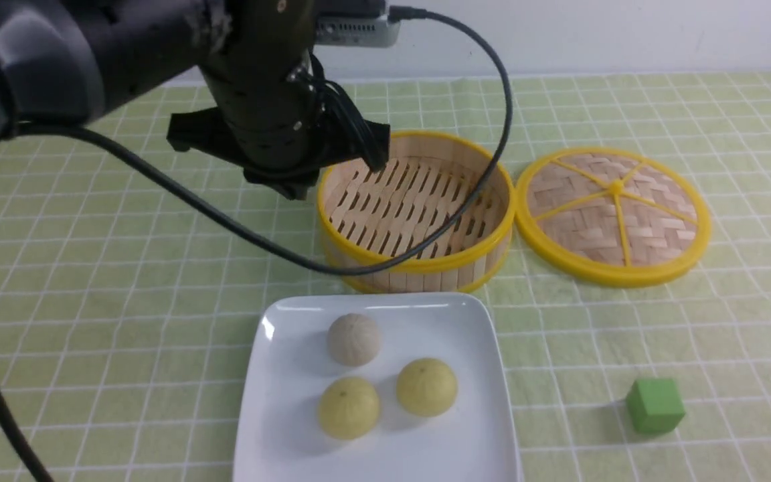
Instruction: Put the steamed buns into the plate on the green tablecloth.
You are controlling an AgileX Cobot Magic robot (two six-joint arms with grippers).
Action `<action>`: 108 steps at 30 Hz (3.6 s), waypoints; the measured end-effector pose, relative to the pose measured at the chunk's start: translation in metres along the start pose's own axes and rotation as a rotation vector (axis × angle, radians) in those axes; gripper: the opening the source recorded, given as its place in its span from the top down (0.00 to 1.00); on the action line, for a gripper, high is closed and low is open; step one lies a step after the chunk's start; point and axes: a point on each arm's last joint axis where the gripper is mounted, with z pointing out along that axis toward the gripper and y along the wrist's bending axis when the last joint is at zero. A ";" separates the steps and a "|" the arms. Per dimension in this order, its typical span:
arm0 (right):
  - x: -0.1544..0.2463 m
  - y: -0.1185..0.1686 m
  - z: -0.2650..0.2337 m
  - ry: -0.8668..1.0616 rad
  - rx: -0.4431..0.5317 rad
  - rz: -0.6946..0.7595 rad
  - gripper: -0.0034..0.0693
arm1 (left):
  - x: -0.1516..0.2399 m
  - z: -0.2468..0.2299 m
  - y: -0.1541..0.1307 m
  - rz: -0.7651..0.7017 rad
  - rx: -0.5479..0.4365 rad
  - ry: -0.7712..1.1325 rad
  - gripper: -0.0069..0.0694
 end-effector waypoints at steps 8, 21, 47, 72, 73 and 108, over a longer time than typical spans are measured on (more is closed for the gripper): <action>0.028 -0.022 0.010 -0.078 0.258 0.047 0.94 | 0.003 -0.051 0.027 -0.002 -0.065 -0.080 0.91; 0.061 -0.041 0.017 -0.015 0.425 0.094 0.92 | 0.010 -0.114 0.061 0.020 -0.107 -0.249 0.89; 0.062 -0.042 0.016 0.047 0.447 -0.118 0.88 | 0.072 -0.175 0.104 -0.005 0.005 -0.336 0.89; 0.062 -0.042 0.016 0.054 0.448 -0.123 0.84 | 0.262 -0.051 0.134 -0.151 0.378 -0.608 0.88; 0.062 -0.042 0.016 0.054 0.448 -0.123 0.84 | 0.262 -0.050 0.134 -0.141 0.373 -0.611 0.88; 0.062 -0.042 0.016 0.054 0.449 -0.126 0.79 | 0.326 0.010 0.162 -0.134 -0.053 -0.722 0.82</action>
